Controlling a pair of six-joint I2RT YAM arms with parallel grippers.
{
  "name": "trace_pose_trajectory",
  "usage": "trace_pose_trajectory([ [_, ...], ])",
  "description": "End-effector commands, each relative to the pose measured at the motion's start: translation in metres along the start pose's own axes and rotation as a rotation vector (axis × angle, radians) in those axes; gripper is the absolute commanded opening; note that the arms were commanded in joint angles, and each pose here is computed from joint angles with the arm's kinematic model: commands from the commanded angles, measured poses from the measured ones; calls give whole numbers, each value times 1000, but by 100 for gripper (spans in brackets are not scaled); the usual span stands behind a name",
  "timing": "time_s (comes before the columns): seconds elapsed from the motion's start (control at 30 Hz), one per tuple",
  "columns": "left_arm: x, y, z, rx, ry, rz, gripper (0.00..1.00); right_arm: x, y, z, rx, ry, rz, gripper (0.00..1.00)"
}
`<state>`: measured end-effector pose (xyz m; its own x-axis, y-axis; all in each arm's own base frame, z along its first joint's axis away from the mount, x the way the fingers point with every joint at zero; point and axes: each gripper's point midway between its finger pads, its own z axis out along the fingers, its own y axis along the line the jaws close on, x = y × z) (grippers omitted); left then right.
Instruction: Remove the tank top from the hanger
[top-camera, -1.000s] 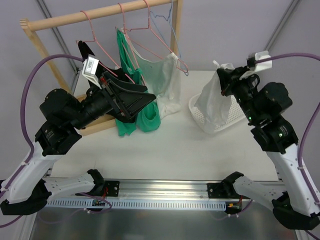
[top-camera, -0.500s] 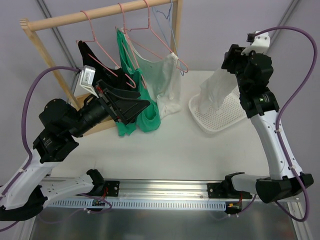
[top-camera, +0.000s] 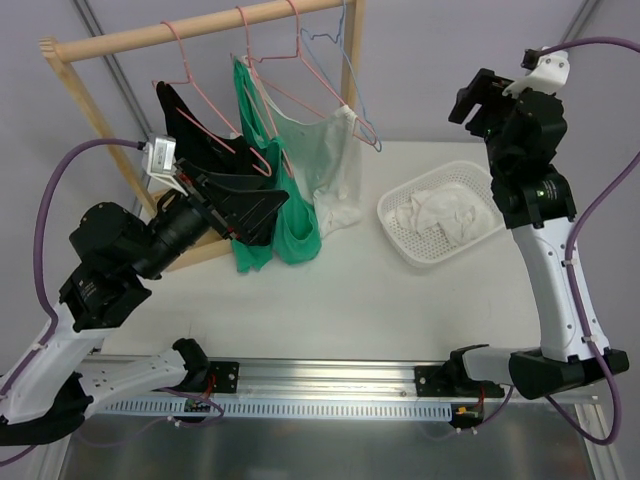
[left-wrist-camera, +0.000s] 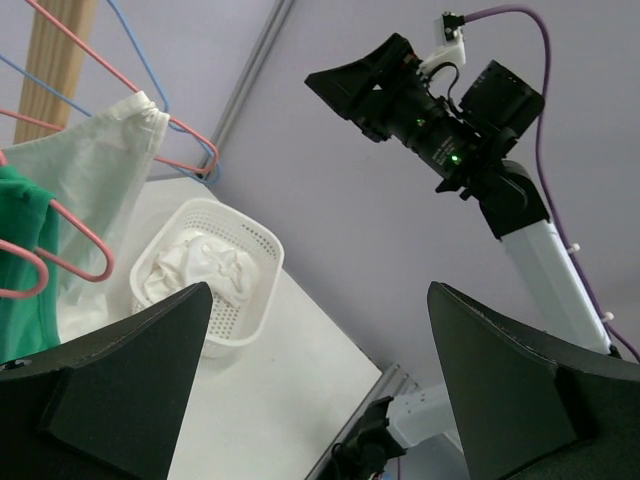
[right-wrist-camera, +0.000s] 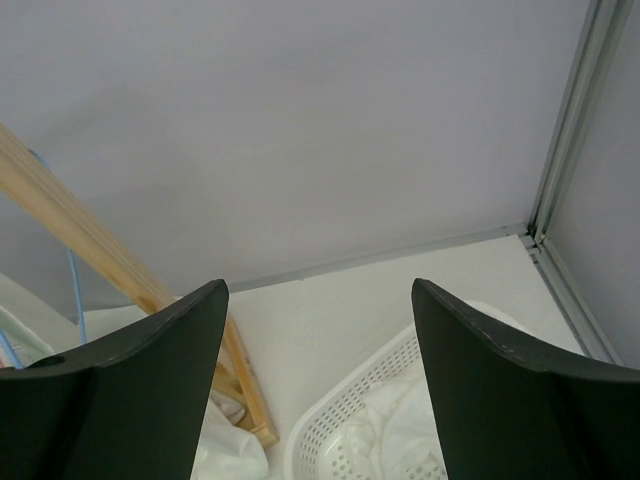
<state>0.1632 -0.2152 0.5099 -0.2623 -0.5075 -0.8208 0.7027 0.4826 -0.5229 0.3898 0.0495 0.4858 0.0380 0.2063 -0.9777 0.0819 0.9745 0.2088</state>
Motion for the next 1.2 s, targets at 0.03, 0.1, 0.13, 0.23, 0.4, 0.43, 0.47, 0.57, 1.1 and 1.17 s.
trace_pose_trajectory([
  [0.03, -12, 10, 8, -57, -47, 58, 92, 15, 18, -5, -94, 86, 56, 77],
  [0.1, -12, 14, 15, -77, -43, 76, 92, 12, 57, -12, -320, 114, 26, 70],
  [0.13, -15, 14, 16, -85, -53, 77, 92, 11, 72, -15, -404, 125, 24, 68],
  [0.23, -22, 28, 27, -165, -84, 104, 92, 4, 97, -19, -537, 132, 40, 68],
  [0.4, -45, 55, 60, -346, -144, 219, 92, 15, 96, -21, -531, 152, 66, 70],
  [0.43, -49, 58, 65, -372, -150, 239, 92, 17, 96, -22, -532, 152, 67, 70],
  [0.47, -51, 62, 71, -398, -152, 270, 91, 19, 96, -23, -534, 155, 70, 71],
  [0.57, -62, 74, 91, -489, -182, 298, 91, 20, 99, -34, -579, 146, 71, 73],
  [1.1, -83, 79, 99, -534, -259, 223, 89, -13, 126, -90, -808, 91, 129, 74],
  [1.17, -72, 89, 80, -564, -245, 220, 89, -11, 124, -91, -804, 93, 125, 75],
])
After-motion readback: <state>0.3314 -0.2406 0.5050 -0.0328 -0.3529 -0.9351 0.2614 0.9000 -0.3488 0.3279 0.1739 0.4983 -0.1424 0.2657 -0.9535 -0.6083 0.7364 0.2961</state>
